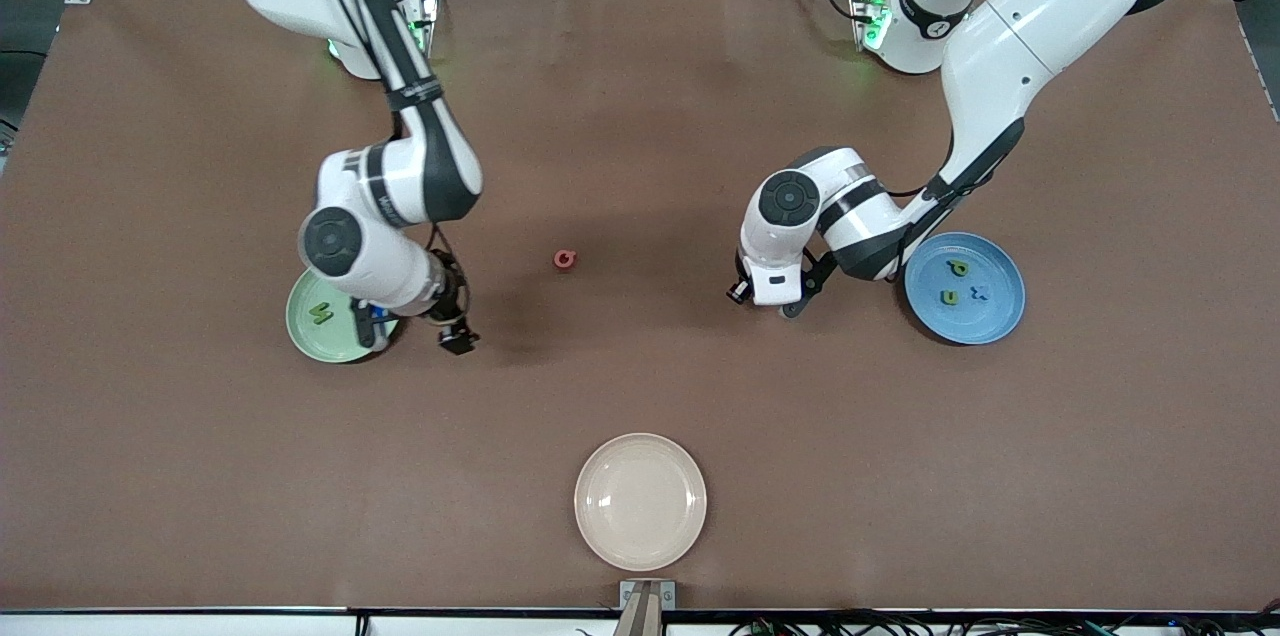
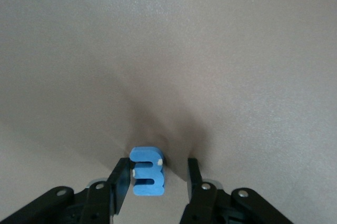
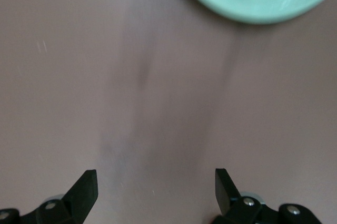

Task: Sort upper and lower case letters into plates
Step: 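Carry the 3 toward the blue plate while the right gripper grasps the pink q, then lower the 3 into the blue plate while the right gripper carries the q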

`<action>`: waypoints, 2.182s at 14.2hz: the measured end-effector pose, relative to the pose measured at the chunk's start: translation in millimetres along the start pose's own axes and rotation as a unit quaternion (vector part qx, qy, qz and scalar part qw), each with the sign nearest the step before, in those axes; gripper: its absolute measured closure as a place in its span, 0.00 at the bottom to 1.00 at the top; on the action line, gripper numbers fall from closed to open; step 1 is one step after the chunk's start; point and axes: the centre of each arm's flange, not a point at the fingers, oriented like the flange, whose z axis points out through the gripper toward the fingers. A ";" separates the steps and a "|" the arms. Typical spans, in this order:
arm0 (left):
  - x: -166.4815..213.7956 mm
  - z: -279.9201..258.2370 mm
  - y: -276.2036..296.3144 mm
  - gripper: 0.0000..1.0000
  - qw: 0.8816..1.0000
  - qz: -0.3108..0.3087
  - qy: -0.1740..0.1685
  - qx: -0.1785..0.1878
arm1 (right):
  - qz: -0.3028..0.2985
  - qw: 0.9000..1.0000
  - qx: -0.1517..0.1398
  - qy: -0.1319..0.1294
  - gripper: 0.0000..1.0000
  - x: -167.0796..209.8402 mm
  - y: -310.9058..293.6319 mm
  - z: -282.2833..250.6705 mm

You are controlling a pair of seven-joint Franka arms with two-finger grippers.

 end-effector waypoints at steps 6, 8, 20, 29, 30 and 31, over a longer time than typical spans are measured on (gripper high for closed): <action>0.2 -1.3 1.4 0.73 1.000 0.000 -0.001 -0.005 | -0.076 0.996 0.017 0.036 0.00 -87.2 31.2 70.3; 0.2 -1.4 1.5 0.73 1.000 0.000 -0.001 -0.005 | -0.091 0.995 0.022 0.044 0.00 -101.2 42.3 83.2; 47.6 -53.3 8.6 0.73 0.995 0.093 0.035 -0.023 | -0.134 0.990 -0.004 0.053 0.12 -140.7 78.9 109.0; 179.0 -118.7 -51.9 0.73 0.961 0.273 0.013 0.038 | -0.127 0.990 0.007 0.053 0.64 -137.1 74.4 101.6; 191.7 -120.7 -60.4 0.73 0.958 0.285 0.009 0.039 | -0.124 0.991 0.007 0.054 0.64 -133.8 73.4 101.0; 204.8 -121.2 -70.5 0.73 0.954 0.297 0.004 0.041 | -0.120 0.991 0.009 0.056 0.64 -128.3 71.3 99.3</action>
